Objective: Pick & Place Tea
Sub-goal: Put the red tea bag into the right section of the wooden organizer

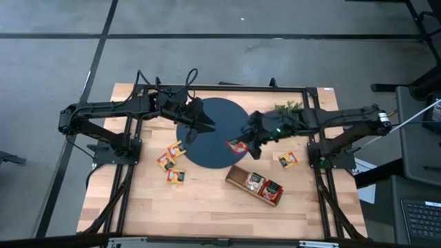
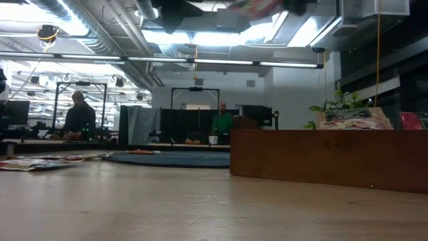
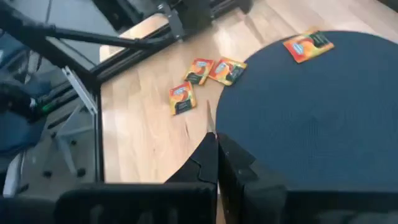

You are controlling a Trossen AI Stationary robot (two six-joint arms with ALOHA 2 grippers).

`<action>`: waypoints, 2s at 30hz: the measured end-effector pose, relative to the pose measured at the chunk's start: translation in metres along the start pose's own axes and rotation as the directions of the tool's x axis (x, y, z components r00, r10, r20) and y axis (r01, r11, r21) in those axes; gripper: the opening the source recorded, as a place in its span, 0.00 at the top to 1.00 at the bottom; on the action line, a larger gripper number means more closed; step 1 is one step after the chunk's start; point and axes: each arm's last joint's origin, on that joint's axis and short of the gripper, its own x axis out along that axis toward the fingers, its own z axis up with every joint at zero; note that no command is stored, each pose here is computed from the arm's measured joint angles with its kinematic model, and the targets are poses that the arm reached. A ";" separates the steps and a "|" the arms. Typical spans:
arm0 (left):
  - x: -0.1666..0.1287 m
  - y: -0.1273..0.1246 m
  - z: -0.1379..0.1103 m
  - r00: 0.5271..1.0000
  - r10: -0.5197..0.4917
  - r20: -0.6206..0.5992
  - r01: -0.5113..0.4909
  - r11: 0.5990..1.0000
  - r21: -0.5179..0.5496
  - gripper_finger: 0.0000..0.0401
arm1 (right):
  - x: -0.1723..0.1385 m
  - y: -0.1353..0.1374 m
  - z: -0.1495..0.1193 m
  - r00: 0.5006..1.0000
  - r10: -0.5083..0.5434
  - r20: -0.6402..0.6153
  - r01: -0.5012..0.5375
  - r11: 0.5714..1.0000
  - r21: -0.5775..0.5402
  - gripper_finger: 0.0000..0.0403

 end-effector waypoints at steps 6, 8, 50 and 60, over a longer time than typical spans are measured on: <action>0.000 0.000 -0.005 0.998 -0.024 -0.057 0.025 1.000 0.017 0.67 | -0.042 0.020 -0.028 0.992 -0.122 0.027 0.118 0.986 0.116 1.00; 0.000 0.000 -0.005 0.998 -0.024 -0.058 0.025 0.999 0.024 0.68 | -0.050 0.028 -0.038 0.988 -0.149 0.049 0.139 0.976 0.166 1.00; 0.005 -0.025 -0.014 0.988 -0.094 -0.122 0.110 0.985 0.134 0.69 | 0.002 0.100 -0.227 0.828 -0.544 -0.133 0.545 0.728 0.416 1.00; 0.005 -0.025 -0.014 0.988 -0.094 -0.122 0.111 0.984 0.142 0.69 | 0.006 0.091 -0.221 0.777 -0.611 -0.151 0.616 0.688 0.385 0.99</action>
